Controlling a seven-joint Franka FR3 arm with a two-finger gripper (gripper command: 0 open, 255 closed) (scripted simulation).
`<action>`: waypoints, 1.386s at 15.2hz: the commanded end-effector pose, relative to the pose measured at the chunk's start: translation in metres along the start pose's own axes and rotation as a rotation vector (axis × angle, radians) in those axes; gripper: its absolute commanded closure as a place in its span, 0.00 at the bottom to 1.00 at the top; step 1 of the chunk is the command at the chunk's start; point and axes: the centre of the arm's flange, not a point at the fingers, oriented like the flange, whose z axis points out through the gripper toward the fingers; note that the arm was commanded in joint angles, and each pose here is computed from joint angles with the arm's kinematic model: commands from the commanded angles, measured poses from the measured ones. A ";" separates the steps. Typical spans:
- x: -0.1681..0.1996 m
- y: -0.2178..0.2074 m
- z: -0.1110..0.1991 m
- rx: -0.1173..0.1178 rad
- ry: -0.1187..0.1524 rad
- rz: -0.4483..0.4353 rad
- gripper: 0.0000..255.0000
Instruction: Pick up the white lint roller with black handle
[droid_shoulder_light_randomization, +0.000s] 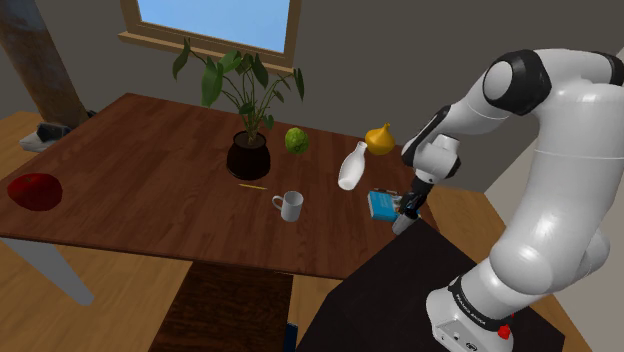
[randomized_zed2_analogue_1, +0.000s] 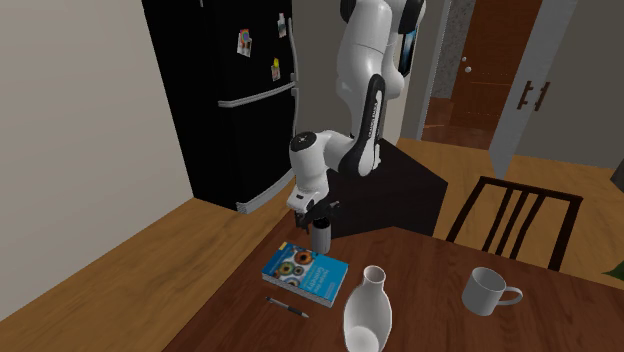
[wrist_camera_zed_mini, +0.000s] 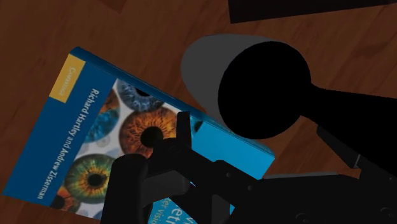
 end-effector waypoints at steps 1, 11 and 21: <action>0.000 0.001 0.009 0.000 0.000 0.000 0.00; 0.000 0.000 0.008 0.000 0.000 0.000 1.00; -0.006 -0.008 -0.038 0.000 0.000 0.000 1.00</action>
